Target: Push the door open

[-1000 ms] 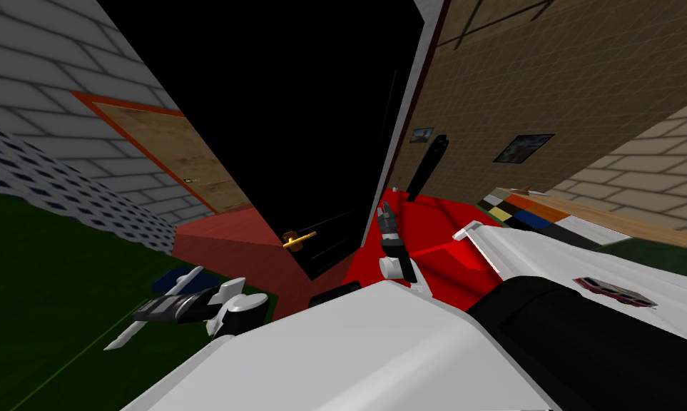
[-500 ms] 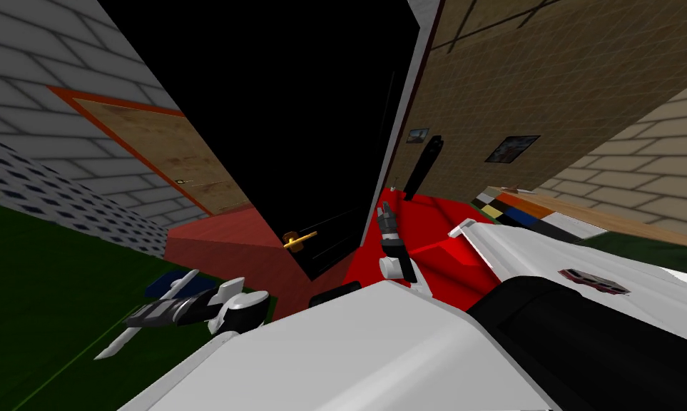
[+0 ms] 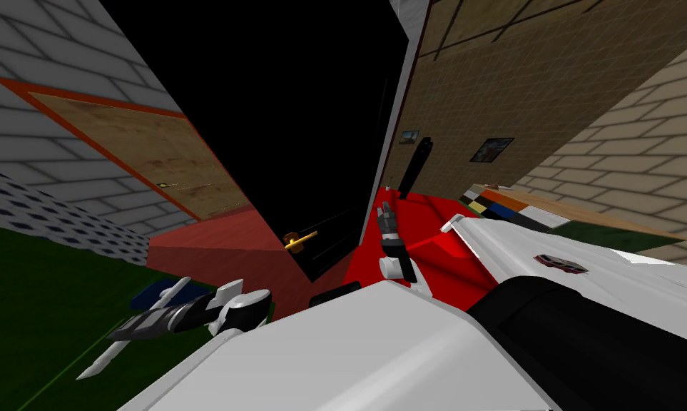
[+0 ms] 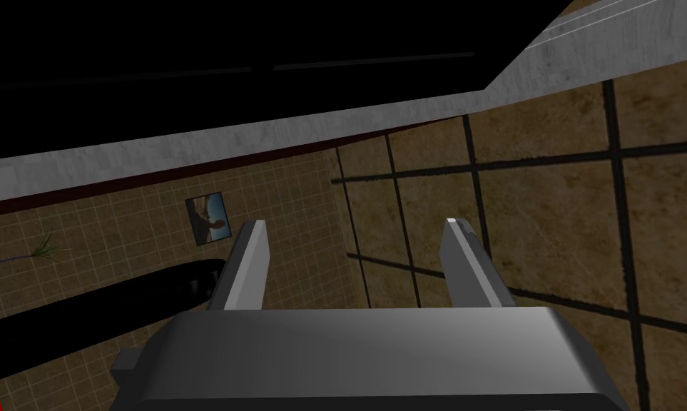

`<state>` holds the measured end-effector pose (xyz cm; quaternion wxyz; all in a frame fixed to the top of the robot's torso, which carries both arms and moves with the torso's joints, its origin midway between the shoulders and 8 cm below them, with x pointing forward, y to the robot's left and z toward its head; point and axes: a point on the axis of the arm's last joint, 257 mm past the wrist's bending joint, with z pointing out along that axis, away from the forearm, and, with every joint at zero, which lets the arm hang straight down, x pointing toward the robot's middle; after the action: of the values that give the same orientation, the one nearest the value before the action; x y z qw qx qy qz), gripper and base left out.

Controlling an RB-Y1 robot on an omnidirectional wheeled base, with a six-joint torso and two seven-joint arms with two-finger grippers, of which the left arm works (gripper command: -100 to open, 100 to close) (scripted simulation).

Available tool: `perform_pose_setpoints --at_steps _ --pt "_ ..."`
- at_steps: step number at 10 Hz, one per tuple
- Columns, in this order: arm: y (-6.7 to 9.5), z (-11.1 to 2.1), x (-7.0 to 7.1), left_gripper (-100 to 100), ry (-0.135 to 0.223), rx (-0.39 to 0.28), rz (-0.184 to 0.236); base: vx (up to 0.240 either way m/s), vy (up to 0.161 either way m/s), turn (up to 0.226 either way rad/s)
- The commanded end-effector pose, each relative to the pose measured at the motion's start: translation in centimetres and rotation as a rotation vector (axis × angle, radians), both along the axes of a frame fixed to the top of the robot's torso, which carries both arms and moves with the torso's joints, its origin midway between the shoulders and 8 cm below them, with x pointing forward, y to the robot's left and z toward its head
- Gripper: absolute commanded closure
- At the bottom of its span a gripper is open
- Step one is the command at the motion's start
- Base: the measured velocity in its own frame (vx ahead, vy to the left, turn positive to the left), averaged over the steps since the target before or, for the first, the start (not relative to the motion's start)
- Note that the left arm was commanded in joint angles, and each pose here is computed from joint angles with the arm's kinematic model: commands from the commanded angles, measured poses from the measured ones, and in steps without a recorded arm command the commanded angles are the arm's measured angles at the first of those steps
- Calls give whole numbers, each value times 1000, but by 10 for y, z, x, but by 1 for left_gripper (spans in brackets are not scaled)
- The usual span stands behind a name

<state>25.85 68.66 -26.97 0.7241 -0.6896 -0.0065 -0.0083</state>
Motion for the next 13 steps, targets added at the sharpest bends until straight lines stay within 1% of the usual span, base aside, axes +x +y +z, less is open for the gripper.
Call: perform_pose_setpoints --at_steps 1,2,3,4,5,6,7,9,10,11,12,13 --pt "10 10 -13 100 2 31 39 -3 54 -59" --pt "10 10 -13 100 2 31 39 -4 24 2" --pt "7 6 -25 100 3 21 79 -17 41 -176" --pt "7 6 -25 100 3 21 79 -14 71 -108" --pt "3 1 -35 100 5 9 114 10 92 -196" --pt "1 -2 -39 100 6 2 128 -1 91 -149" --pt "-4 -7 -47 100 9 -11 155 6 90 -172" --pt "-17 -19 -56 100 15 -41 194 10 87 -223" --pt "-14 -21 -57 100 18 -42 185 -1 35 -35" --pt "-3 -11 -78 100 12 -22 243 10 77 2" --pt "0 -9 -82 100 9 -18 255 51 121 16" --pt "3 -5 -92 100 5 -11 281 75 170 29"
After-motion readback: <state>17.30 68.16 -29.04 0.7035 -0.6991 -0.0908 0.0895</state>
